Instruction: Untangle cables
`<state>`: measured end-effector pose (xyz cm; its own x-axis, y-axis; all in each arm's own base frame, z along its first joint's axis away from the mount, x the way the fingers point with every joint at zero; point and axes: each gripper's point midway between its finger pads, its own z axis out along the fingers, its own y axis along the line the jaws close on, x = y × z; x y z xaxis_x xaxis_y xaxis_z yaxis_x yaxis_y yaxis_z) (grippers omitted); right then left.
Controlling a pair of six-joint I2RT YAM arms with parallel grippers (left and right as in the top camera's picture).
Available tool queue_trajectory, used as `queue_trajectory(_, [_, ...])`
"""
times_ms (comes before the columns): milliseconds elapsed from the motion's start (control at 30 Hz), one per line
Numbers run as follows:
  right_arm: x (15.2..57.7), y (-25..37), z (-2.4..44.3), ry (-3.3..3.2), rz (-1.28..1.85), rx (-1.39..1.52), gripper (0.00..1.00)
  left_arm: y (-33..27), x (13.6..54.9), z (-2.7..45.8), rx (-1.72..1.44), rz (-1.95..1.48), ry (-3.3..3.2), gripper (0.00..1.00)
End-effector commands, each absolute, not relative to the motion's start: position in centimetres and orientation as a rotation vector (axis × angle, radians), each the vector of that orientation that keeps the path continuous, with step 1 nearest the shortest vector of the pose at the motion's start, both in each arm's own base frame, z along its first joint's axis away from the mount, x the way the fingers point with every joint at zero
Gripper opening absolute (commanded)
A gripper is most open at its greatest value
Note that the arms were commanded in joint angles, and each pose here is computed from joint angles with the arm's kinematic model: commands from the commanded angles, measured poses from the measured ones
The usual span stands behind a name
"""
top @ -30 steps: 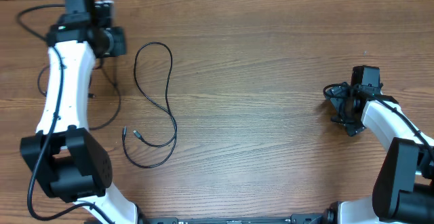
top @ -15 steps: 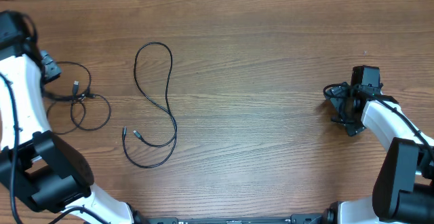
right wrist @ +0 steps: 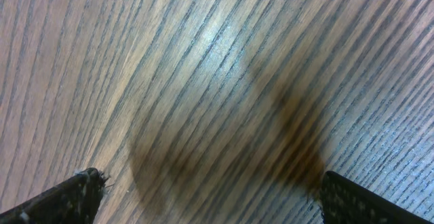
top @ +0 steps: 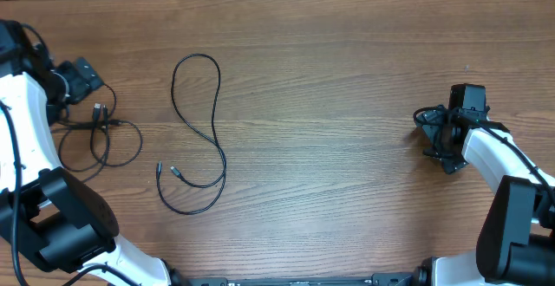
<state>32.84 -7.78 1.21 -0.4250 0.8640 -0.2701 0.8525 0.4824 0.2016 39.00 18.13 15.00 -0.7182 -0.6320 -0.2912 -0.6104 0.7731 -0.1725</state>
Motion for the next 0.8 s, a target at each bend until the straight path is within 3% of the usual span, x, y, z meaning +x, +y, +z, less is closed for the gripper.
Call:
queue_trajectory(0, [33.0, -8.0, 1.7, 2.385, 0.046, 1.429, 1.0, 12.5, 38.1, 12.8, -0.931, -0.362, 2.748, 1.0])
queue_trajectory(433, [33.0, -8.0, 1.7, 2.384, 0.046, 1.43, 1.0, 3.3, 34.4, 2.1, -0.716, -0.433, 2.972, 0.99])
queue_trajectory(567, [33.0, -8.0, 1.7, 2.384, 0.046, 1.43, 1.0, 0.6, 33.9, -0.1, -0.584, -0.43, 2.992, 0.89])
queue_trajectory(633, [33.0, -8.0, 1.7, 2.384, 0.046, 1.43, 1.0, -0.7, 33.6, -1.0, -0.525, -0.432, 2.997, 0.69])
queue_trajectory(667, [33.0, -8.0, 1.7, 2.384, 0.046, 1.43, 1.0, -1.5, 33.4, -1.3, -0.492, -0.435, 3.001, 0.31])
queue_trajectory(700, [33.0, -8.0, 1.7, 2.384, 0.046, 1.43, 1.0, -1.8, 33.3, -1.4, -0.48, -0.436, 3.006, 0.06])
queue_trajectory(767, [33.0, -8.0, 1.7, 2.385, 0.046, 1.429, 1.0, -2.7, 33.3, -1.3, -0.439, -0.442, 3.015, 0.04])
